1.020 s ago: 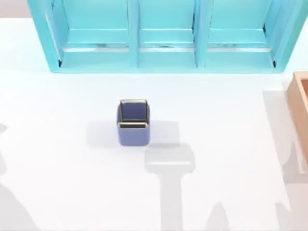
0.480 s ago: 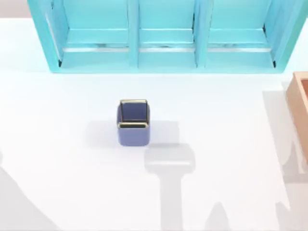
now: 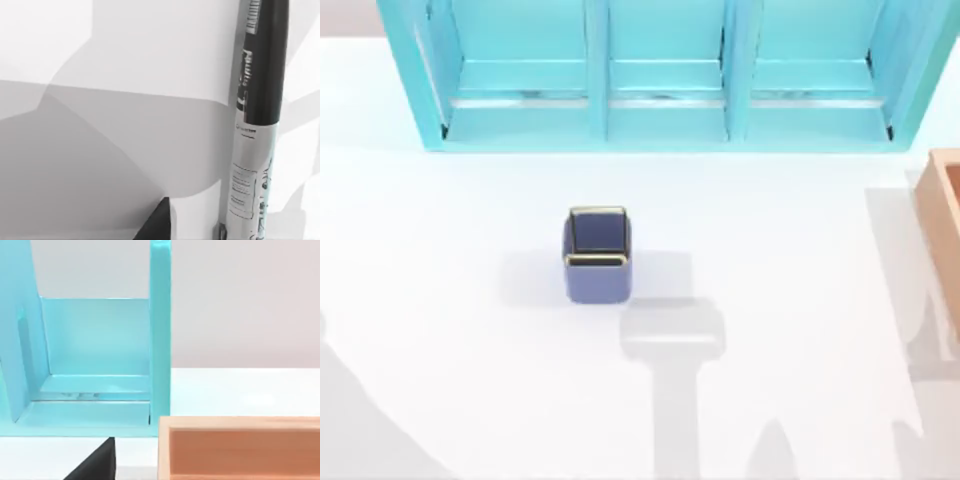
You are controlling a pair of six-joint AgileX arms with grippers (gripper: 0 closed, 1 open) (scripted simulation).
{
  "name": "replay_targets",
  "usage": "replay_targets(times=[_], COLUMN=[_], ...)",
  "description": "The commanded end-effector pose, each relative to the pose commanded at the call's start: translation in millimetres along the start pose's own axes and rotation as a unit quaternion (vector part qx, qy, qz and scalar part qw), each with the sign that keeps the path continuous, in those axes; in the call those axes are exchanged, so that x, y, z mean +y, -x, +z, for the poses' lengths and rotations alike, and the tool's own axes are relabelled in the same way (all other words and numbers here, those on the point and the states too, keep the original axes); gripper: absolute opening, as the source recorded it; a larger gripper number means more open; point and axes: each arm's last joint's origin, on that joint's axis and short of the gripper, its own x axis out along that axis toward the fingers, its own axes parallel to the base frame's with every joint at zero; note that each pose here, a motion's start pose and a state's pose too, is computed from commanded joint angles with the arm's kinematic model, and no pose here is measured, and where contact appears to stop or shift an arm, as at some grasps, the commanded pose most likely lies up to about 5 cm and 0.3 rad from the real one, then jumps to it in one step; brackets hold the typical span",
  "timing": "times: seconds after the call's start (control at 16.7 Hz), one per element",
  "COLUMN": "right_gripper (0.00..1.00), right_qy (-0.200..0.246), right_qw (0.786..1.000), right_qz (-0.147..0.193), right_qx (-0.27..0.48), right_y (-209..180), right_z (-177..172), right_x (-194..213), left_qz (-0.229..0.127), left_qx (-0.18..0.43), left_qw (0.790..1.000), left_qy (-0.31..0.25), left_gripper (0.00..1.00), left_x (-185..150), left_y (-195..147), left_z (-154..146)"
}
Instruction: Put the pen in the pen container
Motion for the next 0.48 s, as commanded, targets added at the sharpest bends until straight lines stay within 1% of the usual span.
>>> replay_targets(times=[0.48], right_gripper=[1.00], right_qy=[0.000], right_qw=[1.000], right_qz=[0.000], right_qx=[0.000], right_y=[0.0], right_z=[0.0], right_x=[0.0], left_qz=[0.000], left_qx=[0.000], left_qw=[1.000], left_qy=[0.000], left_gripper=[0.25], left_x=[0.0], left_y=[0.0], left_z=[0.0])
